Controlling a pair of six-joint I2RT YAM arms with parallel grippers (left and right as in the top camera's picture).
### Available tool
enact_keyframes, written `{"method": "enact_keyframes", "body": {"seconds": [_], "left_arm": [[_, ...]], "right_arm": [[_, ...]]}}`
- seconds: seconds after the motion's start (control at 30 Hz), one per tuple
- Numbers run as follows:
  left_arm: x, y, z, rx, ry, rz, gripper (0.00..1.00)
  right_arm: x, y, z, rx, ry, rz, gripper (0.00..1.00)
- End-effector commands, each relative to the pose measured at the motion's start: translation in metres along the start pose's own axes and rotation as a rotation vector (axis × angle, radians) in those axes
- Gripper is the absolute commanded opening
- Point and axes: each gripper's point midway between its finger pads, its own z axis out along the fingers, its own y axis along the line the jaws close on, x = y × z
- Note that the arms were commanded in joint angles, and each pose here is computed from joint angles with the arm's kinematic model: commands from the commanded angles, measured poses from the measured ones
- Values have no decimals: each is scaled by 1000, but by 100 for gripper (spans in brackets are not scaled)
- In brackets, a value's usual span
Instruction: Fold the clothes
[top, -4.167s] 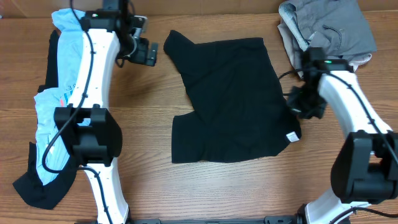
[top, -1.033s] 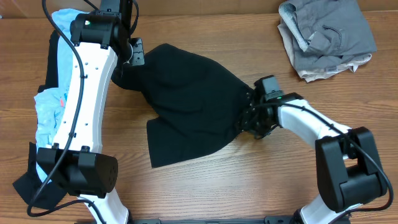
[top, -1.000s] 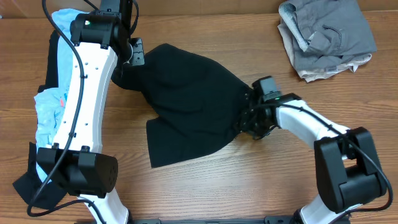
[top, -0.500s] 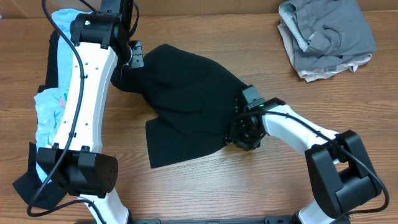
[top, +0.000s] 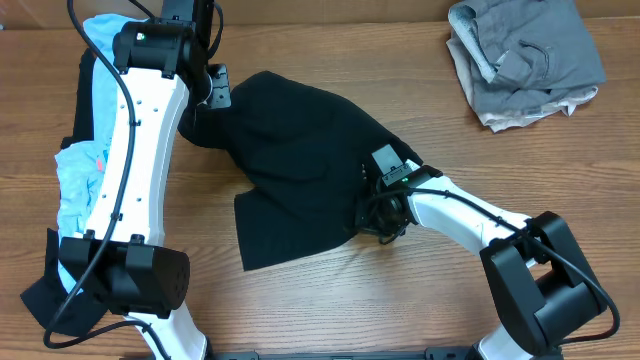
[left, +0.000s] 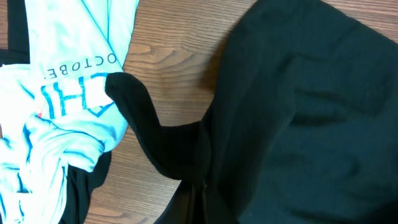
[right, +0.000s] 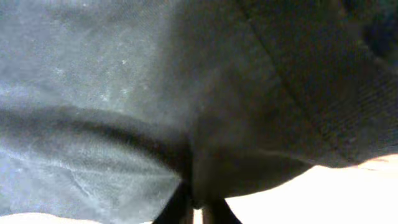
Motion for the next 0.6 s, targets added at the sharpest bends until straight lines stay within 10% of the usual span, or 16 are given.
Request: {"method": "enact_keyframes", "body": {"seconds": [0.0, 0.23, 0.57], "left_arm": [[0, 4, 2, -37, -4, -4, 4], [-15, 10, -21, -42, -85, -52, 4], [-33, 23, -115, 13, -325, -74, 4]], "right_arm": [[-4, -12, 4, 57, -27, 2, 4], [-30, -21, -52, 34, -100, 64, 4], [-65, -50, -252, -50, -468, 97, 4]]}}
